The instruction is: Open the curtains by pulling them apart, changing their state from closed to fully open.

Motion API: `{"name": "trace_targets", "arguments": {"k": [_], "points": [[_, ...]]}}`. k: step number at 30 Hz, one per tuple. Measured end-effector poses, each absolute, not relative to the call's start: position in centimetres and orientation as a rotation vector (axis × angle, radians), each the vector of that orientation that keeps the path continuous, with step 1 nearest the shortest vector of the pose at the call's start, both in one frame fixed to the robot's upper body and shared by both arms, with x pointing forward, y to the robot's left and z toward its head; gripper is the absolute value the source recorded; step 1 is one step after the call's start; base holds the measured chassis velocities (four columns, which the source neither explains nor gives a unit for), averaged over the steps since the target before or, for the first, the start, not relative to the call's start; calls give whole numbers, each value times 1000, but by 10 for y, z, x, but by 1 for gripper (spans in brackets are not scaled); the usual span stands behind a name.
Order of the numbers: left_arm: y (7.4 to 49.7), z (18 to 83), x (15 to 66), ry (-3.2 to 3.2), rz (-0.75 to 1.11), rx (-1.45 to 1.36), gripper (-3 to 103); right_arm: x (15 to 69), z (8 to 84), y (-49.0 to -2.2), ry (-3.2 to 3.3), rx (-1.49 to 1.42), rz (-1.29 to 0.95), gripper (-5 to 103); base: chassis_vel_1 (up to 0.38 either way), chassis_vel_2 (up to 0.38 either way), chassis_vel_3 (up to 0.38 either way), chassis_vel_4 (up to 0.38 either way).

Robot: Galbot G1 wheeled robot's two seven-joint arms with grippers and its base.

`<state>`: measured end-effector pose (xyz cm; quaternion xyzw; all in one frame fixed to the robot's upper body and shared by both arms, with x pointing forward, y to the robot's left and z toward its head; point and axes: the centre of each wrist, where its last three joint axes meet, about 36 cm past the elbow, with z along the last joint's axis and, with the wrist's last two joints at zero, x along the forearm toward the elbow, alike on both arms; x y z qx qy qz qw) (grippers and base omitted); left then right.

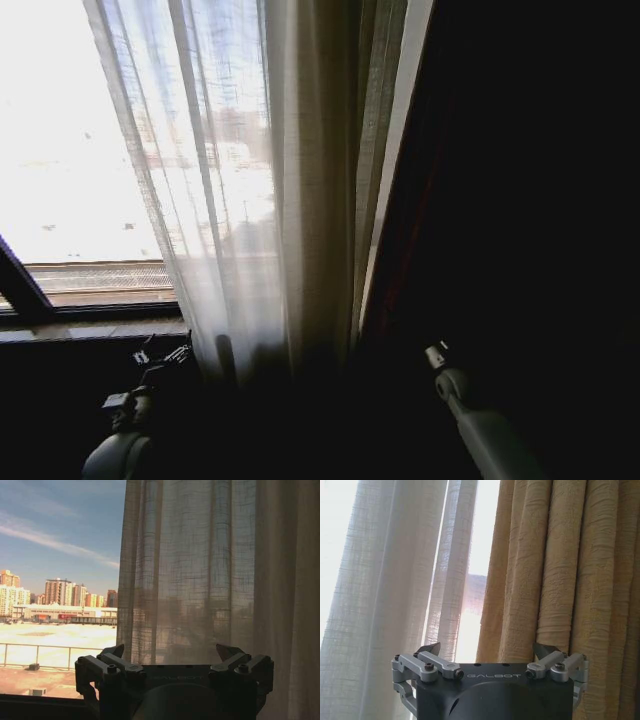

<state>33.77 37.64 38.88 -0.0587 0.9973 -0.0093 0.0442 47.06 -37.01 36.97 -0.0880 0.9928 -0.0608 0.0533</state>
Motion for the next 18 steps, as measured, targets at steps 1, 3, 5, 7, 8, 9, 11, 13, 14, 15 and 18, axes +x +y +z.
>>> {"name": "trace_targets", "arguments": {"k": [1, 3, 5, 7, 8, 9, 11, 13, 14, 15, 18], "points": [[376, 389, 338, 3048, -28, -179, 100, 471, 370, -369, 3016, -269, -184, 100, 48, 57, -38, -45], [376, 389, 338, 3048, -28, -179, 100, 472, 370, -368, 3016, -272, -183, 100, 48, 57, -53, -63], [376, 389, 338, 3048, -29, -179, 100, 473, 369, -365, 3013, -279, -184, 100, 66, 96, -90, -86], [376, 389, 338, 3048, -28, -180, 100, 474, 369, -364, 3012, -280, -184, 100, 97, 118, -114, -109], [376, 389, 338, 3048, -29, -179, 100, 474, 369, -363, 3012, -282, -184, 100, 111, 148, -133, -128], [376, 389, 338, 3048, -28, -179, 100, 474, 369, -362, 3012, -285, -183, 100, 160, 221, -178, -191], [376, 389, 338, 3048, -28, -179, 100, 474, 369, -362, 3011, -286, -183, 100, 193, 221, -189, -219], [376, 389, 338, 3048, -28, -179, 100, 472, 369, -361, 3011, -290, -185, 100, 271, 245, -239, -245], [376, 389, 338, 3048, -28, -179, 100, 472, 369, -361, 3011, -290, -185, 100, 271, 245, -278, -244], [376, 389, 338, 3048, -29, -179, 100, 472, 369, -360, 3010, -292, -185, 100, 260, 241, -278, -249], [376, 389, 338, 3048, -28, -179, 100, 470, 370, -360, 3007, -295, -187, 100, 264, 292, -290, -298]]}}
